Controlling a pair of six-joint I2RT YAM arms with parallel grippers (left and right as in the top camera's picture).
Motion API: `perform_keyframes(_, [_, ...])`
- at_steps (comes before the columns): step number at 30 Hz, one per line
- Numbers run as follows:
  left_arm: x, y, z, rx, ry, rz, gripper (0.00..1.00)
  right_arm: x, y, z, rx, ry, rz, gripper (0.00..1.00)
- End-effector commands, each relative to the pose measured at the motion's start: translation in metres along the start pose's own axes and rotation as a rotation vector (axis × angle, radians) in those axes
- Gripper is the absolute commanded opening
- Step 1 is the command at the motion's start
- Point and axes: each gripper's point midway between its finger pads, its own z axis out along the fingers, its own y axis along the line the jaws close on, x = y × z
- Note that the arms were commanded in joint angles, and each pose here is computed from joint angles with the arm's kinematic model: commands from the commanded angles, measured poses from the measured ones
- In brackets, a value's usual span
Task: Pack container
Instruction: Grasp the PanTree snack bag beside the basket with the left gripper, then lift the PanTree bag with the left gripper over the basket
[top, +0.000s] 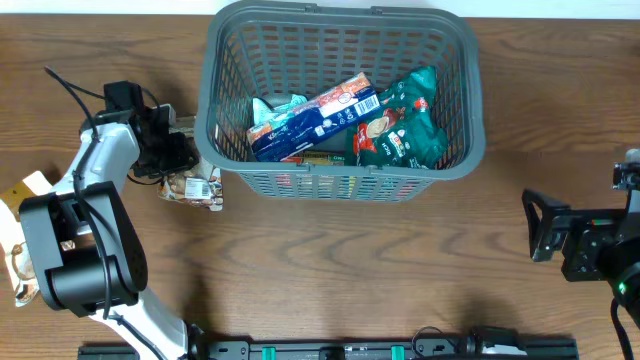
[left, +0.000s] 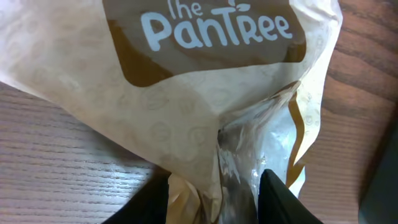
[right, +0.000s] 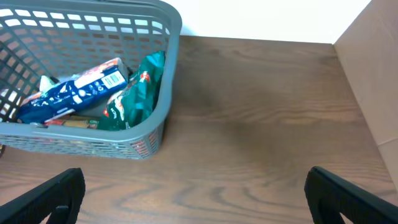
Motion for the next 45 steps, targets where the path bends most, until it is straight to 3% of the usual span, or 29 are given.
perform_keyframes(1, [0.000,0.003,0.002,-0.012,0.001,-0.008,0.27,-0.001,-0.002,-0.001,0.008,-0.002,-0.007,0.99])
perform_keyframes(3, [0.001,0.003,0.002,-0.012,0.002,-0.016,0.14,-0.001,-0.002,-0.001,0.008,-0.002,-0.007,0.99])
perform_keyframes(5, [0.001,0.003,0.002,-0.012,0.003,-0.016,0.13,-0.001,-0.002,-0.001,0.008,-0.002,-0.007,0.99])
perform_keyframes(6, [0.001,0.003,0.002,-0.012,0.003,-0.016,0.17,-0.001,-0.002,-0.001,0.008,-0.002,-0.007,0.99])
perform_keyframes(7, [0.001,0.003,0.002,-0.012,0.003,-0.016,0.33,-0.001,-0.002,-0.001,0.008,-0.002,-0.007,0.99])
perform_keyframes(14, [0.006,0.006,0.014,-0.013,0.033,-0.022,0.45,-0.001,-0.002,-0.001,0.008,-0.002,-0.007,0.99])
perform_keyframes(20, [0.021,0.011,0.040,-0.012,0.113,-0.040,0.44,-0.001,-0.002,-0.001,0.008,-0.002,-0.007,0.99])
perform_keyframes(23, [0.027,0.012,0.048,-0.005,0.137,-0.045,0.23,-0.001,-0.002,-0.001,0.008,-0.002,-0.007,0.99])
perform_keyframes(24, [0.027,0.011,0.048,0.003,0.138,-0.046,0.08,-0.001,-0.002,-0.001,0.008,-0.002,-0.007,0.99])
perform_keyframes(25, [0.027,0.008,0.048,0.018,0.138,-0.048,0.06,-0.001,-0.002,-0.001,0.008,-0.002,-0.007,0.99])
perform_keyframes(36, [0.016,-0.001,0.024,0.043,0.110,-0.089,0.06,-0.001,-0.002,-0.001,0.008,-0.002,-0.007,0.99])
perform_keyframes(45, [-0.043,0.013,-0.092,-0.063,-0.204,-0.102,0.06,-0.001,-0.002,-0.001,0.008,-0.002,-0.007,0.99])
